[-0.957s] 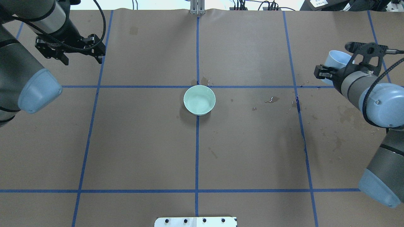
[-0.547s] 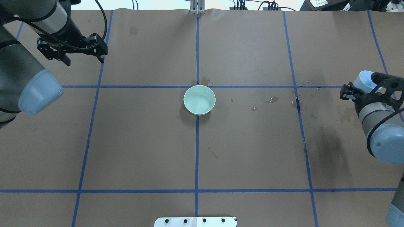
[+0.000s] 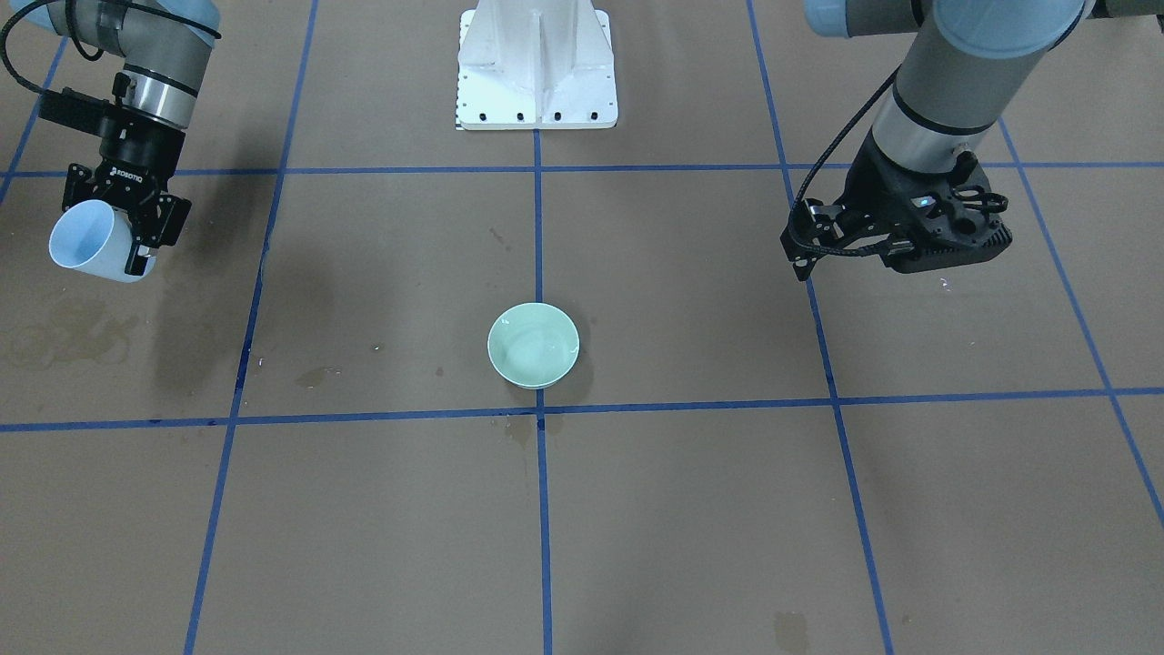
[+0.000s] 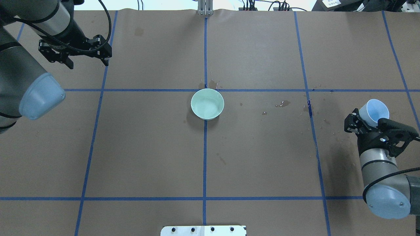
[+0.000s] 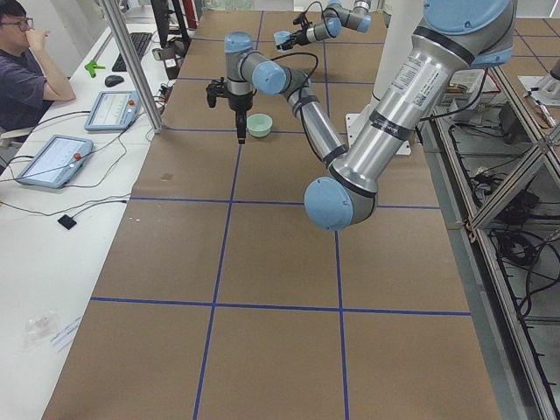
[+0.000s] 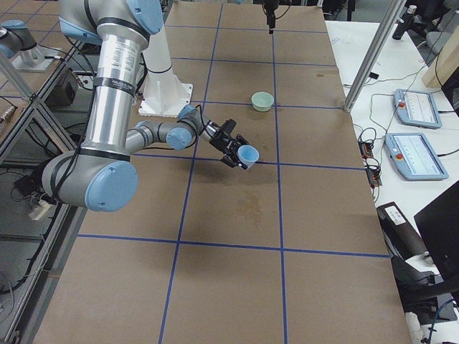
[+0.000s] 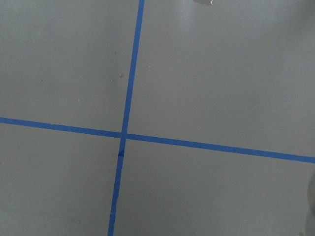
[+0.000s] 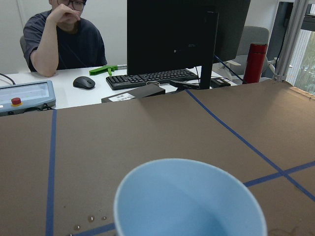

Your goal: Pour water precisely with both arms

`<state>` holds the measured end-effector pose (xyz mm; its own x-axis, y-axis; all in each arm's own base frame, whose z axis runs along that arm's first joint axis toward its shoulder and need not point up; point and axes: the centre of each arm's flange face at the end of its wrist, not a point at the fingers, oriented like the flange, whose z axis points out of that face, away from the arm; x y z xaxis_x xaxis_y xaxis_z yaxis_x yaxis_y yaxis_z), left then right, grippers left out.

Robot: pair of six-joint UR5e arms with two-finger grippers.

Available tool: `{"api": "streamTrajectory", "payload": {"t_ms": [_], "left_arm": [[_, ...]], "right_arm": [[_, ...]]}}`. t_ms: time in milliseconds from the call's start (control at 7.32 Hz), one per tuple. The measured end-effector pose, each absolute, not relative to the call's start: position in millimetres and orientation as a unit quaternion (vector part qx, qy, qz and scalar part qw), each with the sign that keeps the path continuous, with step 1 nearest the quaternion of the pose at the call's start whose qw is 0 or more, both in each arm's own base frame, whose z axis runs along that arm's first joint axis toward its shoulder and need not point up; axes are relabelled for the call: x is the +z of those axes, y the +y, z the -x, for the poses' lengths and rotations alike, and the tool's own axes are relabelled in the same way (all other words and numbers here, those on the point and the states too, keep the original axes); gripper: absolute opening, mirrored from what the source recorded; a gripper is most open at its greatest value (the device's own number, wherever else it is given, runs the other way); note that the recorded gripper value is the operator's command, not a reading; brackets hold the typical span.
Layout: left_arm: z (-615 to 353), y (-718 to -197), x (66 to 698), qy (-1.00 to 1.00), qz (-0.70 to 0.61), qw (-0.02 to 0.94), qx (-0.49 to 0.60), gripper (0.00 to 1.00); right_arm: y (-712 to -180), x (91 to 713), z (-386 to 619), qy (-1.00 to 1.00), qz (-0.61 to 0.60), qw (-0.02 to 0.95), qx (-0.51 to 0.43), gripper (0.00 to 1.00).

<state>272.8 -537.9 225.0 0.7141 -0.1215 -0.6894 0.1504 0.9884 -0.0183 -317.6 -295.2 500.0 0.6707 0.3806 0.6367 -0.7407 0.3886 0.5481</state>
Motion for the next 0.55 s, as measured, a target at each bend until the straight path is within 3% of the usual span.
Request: {"api": "streamTrajectory", "payload": {"t_ms": [547], "left_arm": [[-272.1,-537.1,225.6,0.371,-0.020,0.926,-0.074,1.00]], "right_arm": [[-250.2,536.8,350.6,-0.197,-0.451,0.803,0.336,0.00]]}}
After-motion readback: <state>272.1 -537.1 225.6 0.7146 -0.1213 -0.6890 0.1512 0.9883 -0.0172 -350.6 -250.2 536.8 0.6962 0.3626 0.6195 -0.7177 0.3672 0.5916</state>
